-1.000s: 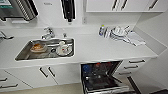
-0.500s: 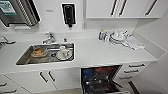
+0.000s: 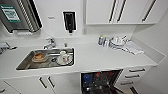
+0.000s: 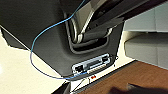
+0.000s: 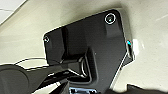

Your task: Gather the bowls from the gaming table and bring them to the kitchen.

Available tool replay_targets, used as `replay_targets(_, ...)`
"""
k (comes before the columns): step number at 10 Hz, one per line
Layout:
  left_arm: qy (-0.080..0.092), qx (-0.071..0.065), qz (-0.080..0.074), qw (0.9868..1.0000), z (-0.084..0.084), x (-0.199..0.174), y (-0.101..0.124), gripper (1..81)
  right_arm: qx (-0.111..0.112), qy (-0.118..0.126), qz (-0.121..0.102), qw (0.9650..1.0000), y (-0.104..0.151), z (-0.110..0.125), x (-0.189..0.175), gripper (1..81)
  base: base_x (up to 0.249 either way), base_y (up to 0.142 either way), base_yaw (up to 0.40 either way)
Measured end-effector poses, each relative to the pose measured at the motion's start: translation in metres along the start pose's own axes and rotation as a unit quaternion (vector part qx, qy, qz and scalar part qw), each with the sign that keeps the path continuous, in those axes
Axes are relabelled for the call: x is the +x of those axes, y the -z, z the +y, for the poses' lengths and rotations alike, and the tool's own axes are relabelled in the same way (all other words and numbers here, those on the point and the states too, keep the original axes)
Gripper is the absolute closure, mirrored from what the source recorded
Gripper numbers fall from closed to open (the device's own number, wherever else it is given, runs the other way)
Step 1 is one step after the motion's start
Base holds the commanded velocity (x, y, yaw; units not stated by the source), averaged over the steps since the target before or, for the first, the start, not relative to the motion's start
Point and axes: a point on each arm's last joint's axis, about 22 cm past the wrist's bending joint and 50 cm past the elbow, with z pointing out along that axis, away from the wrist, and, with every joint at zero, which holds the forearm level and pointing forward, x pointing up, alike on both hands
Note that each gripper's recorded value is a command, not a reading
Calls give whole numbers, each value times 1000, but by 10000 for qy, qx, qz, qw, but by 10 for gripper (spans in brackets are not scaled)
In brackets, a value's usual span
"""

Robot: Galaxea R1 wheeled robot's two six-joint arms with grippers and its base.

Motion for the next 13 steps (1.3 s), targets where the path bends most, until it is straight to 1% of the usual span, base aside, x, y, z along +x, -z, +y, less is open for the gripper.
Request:
replay_targets(2, -63, 14, 147, 9999, -7, 23, -4, 10, -147, 40, 154, 9998, -18, 12, 10, 10, 0, 0, 0)
replay_targets(3, -91, 28, 207, 9997, -10, 34, -6, 10, -129, 58, 207, 9997, -32, 8, 15, 10, 0, 0, 0)
replay_targets(5, -149, 67, 312, 9994, -19, 53, -9, 10, 48, 121, 281, 9995, -64, -16, 20, 10, 0, 0, 0)
replay_targets(6, -180, 82, 371, 9991, -23, 63, -12, 10, 8, 135, 296, 9995, -69, -12, 22, 10, 0, 0, 0)
replay_targets(7, -211, 99, 432, 9988, -27, 74, -15, 10, -157, 114, 315, 9993, -71, 6, 23, 10, 0, 0, 0)
replay_targets(8, -240, 108, 492, 9984, -30, 84, -18, 10, -275, 118, 385, 9988, -75, 18, 30, 10, 0, 0, 0)
replay_targets(9, -272, 123, 553, 9980, -34, 95, -21, 10, -294, 146, 511, 9982, -85, 18, 45, 10, 0, 0, 0)
replay_targets(10, -300, 143, 607, 9976, -39, 105, -24, 10, -219, 189, 634, 9976, -96, 7, 59, 10, 0, 0, 0)
replay_targets(11, -330, 172, 665, 9971, -45, 116, -27, 10, -145, 217, 710, 9971, -109, -3, 71, 10, 0, 0, 0)
replay_targets(12, -358, 197, 719, 9966, -51, 126, -29, 10, -145, 239, 769, 9966, -116, -5, 81, 10, 0, 0, 0)
replay_targets(13, -384, 214, 765, 9961, -55, 134, -33, 10, -217, 221, 861, 9958, -120, 2, 97, 10, 0, 0, 0)
